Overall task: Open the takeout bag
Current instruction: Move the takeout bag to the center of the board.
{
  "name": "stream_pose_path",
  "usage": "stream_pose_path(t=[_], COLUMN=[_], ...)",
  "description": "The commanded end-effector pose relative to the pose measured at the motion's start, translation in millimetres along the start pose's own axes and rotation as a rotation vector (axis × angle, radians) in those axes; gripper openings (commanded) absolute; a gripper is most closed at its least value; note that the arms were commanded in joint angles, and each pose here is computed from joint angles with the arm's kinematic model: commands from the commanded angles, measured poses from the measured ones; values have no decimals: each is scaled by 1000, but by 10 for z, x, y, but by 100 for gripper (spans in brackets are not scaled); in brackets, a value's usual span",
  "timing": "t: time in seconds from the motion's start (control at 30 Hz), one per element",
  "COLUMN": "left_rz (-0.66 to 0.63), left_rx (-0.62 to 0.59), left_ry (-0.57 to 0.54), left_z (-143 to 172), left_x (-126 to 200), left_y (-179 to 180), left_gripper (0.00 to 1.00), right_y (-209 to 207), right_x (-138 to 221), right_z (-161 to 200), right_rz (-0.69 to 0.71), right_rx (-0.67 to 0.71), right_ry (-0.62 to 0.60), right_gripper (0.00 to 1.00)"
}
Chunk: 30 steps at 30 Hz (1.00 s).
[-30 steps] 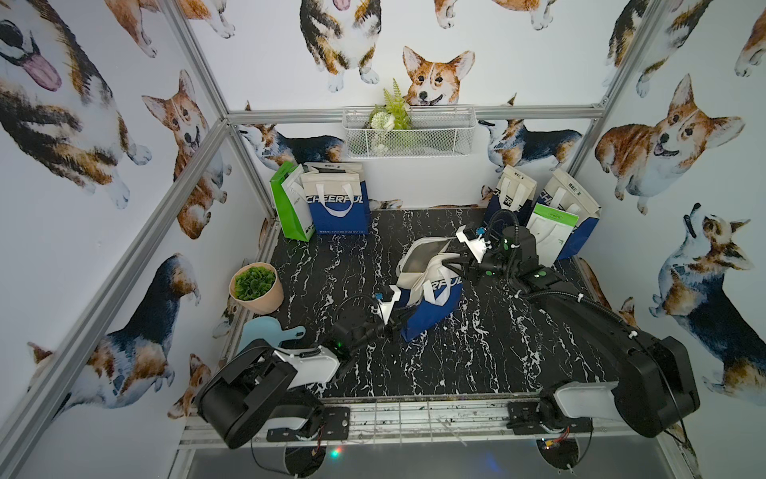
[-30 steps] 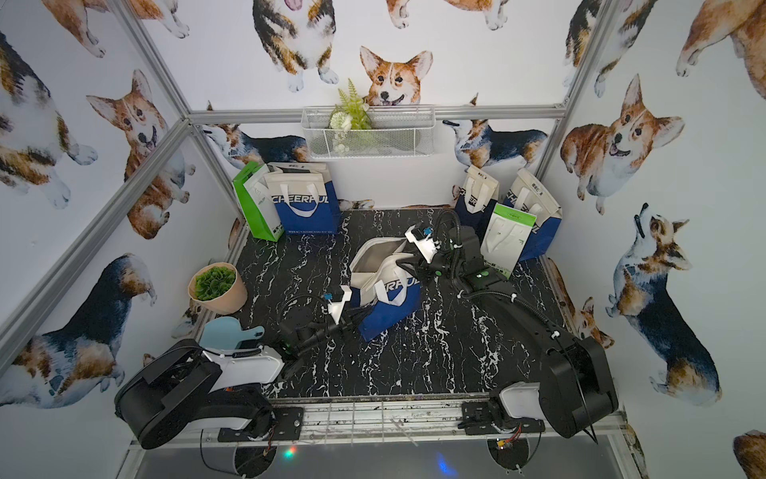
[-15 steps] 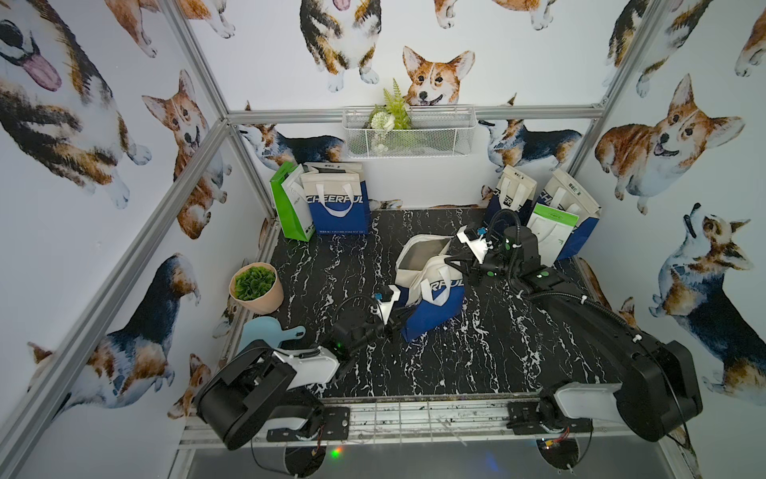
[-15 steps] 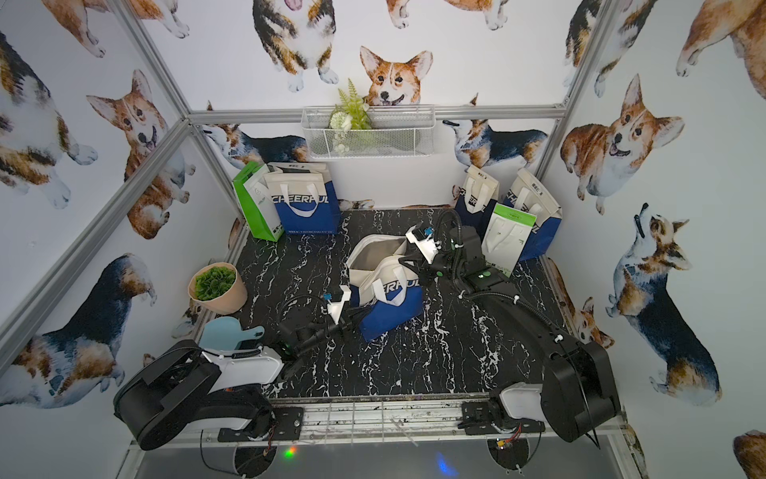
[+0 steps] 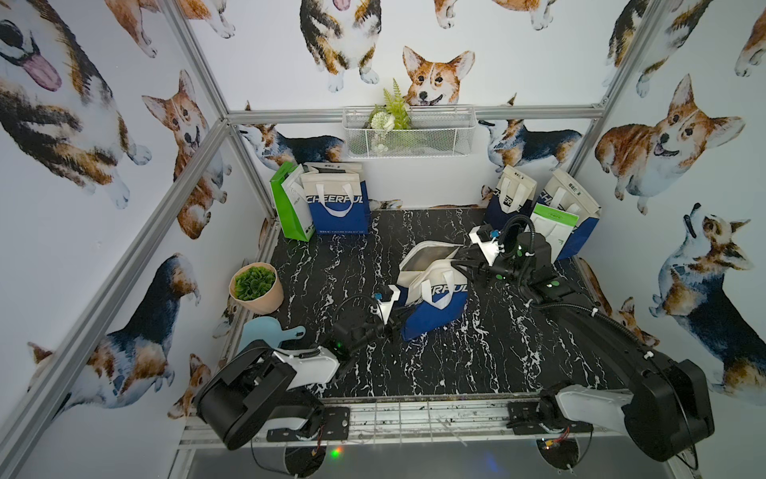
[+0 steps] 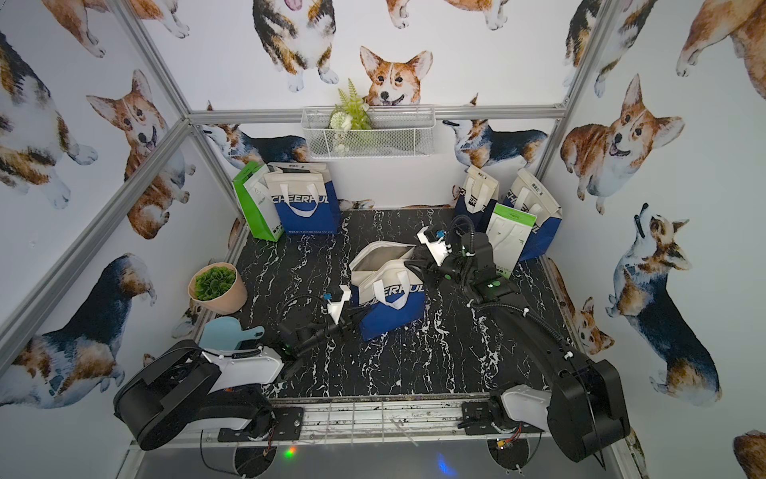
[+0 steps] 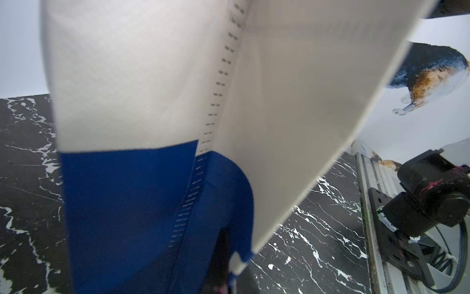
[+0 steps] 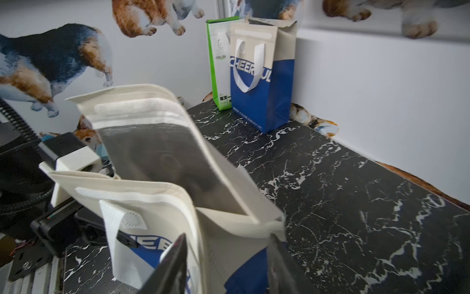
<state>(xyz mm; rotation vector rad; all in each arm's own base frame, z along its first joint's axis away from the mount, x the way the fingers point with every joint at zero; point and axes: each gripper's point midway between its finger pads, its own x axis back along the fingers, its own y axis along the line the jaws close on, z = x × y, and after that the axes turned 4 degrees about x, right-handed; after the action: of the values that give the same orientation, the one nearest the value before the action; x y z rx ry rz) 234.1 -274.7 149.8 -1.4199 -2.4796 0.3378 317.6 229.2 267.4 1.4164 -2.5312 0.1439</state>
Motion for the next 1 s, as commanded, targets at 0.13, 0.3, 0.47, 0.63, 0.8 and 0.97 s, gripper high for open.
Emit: stream_pose_path(t=[0.13, 0.3, 0.47, 0.63, 0.8, 0.97], left_rz=[12, 14, 15, 13, 6, -10], left_rx=[-12, -11, -11, -10, -11, -9], left_ry=[-13, -12, -14, -13, -19, -23], left_z=[-40, -38, -44, -42, -50, -51], left_x=[-9, -12, -11, -11, -4, 1], left_y=[-23, -27, -32, -27, -18, 10], left_gripper=[0, 0, 0, 0, 4, 19], right_y=[-78, 135, 250, 264, 248, 218], right_x=[-28, -156, -197, -219, -234, -266], right_z=[-86, -19, -2, 40, 4, -104], right_rz=[-33, -237, -326, -324, -304, -270], right_rx=[-35, -104, -130, -121, -113, -91], right_ry=[-77, -57, -39, -6, -17, -66], right_gripper=[66, 64, 48, 0, 0, 0])
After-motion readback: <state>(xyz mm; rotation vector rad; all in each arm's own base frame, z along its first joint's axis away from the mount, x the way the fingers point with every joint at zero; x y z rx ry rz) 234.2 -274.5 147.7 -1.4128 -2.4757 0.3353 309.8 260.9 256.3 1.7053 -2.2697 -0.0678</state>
